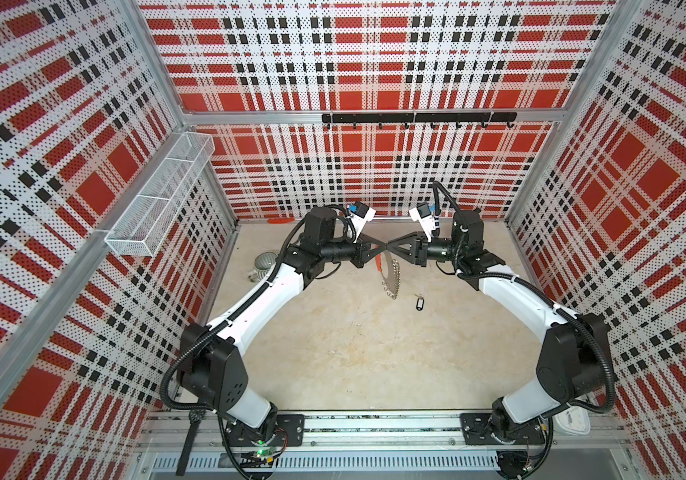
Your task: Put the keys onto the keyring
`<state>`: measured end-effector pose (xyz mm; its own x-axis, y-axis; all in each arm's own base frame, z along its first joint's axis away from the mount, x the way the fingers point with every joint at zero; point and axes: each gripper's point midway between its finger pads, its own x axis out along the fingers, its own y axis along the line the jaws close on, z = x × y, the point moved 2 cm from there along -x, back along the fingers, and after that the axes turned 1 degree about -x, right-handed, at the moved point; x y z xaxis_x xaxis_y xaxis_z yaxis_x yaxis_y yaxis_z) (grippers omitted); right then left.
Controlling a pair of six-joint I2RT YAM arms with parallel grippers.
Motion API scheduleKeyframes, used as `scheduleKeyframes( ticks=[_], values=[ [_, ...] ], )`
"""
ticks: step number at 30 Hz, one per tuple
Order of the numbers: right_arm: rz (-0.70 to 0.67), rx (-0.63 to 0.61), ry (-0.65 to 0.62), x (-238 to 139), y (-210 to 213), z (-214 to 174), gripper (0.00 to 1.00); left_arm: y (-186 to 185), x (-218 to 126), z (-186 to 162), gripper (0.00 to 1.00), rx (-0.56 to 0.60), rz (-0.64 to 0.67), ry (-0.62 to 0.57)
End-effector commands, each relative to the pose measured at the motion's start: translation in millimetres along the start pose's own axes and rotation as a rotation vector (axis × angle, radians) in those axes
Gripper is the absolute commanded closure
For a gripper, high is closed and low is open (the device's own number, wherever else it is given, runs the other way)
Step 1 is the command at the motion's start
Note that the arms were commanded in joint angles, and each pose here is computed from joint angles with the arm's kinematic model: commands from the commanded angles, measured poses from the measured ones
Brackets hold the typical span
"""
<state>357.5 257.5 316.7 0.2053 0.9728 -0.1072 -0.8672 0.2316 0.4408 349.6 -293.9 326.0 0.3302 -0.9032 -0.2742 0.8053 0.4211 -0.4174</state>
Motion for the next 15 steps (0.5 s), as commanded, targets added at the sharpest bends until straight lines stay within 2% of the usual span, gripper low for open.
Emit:
scheduleKeyframes(
  ticks=[1, 15],
  values=[
    [-0.016, -0.019, -0.026, -10.5, 1.2, 5.3, 0.72, -20.2, -10.4, 27.6, 1.0, 0.066, -0.057, -0.071],
    [0.038, -0.014, -0.044, -8.5, 8.6, 10.3, 0.76, -22.4, -6.4, 27.3, 1.0, 0.064, -0.067, -0.067]
  ],
)
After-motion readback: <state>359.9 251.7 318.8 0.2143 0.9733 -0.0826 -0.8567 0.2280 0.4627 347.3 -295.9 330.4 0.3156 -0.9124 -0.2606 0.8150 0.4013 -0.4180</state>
